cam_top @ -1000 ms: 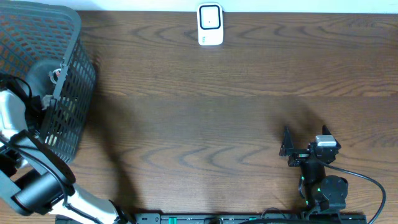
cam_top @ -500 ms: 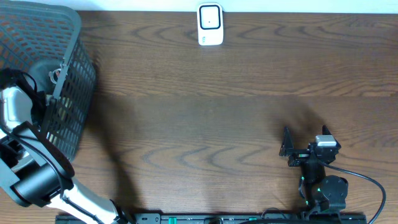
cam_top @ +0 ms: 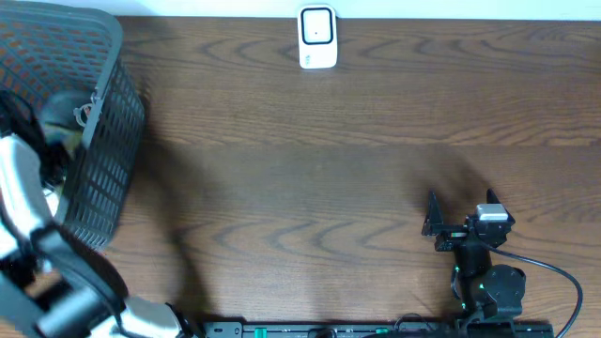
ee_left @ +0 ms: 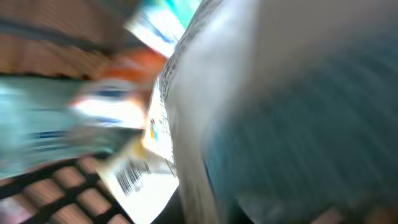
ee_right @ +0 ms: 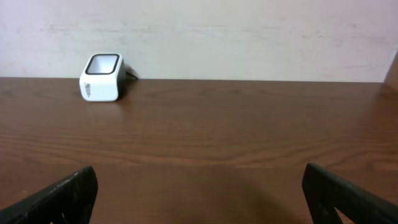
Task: Scan the item barcode
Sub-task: 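Reach into the basket and grasp a white snack bag with left gripper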
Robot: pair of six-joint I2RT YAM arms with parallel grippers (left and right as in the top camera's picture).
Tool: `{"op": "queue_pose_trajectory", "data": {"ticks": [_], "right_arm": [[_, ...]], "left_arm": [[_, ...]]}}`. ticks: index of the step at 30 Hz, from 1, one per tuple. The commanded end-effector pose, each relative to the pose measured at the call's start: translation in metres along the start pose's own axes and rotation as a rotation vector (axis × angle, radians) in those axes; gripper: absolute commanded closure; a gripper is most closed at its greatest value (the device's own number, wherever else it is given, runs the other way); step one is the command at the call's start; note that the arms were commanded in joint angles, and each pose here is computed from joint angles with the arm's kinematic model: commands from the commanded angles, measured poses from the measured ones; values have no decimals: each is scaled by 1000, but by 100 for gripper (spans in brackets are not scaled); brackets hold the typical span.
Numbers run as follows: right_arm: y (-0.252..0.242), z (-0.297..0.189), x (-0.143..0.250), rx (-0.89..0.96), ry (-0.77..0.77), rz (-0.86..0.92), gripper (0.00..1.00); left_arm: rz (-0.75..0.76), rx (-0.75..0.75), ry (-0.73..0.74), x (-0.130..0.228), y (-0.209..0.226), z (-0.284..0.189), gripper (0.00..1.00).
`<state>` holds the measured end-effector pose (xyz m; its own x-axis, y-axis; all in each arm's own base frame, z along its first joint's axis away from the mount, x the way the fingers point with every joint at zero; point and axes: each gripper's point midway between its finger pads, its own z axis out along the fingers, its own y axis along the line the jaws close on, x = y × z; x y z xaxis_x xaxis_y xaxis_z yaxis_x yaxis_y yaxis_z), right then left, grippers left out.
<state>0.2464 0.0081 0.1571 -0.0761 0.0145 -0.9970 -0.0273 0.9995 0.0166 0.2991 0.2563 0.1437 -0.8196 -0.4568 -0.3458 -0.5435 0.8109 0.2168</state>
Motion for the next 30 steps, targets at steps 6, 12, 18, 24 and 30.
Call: {"op": "queue_pose_trajectory", "data": {"ticks": [6,12,18,24,30], "right_arm": [[1,0,1,-2,2,11,1],[1,0,1,-2,2,11,1],[1,0,1,-2,2,11,1],[1,0,1,-2,2,11,1],[1,0,1,-2,2,11,1]], "left_arm": [[-262,199,-637,-70,6,-181,93],[-323,288,-875,-76,10,-257,93],[-222,250,-686,-64,-1,-202,11],[-63,222,-330,-38,-21,-99,2],[112,247,-58,-8,-41,-16,2]]}}
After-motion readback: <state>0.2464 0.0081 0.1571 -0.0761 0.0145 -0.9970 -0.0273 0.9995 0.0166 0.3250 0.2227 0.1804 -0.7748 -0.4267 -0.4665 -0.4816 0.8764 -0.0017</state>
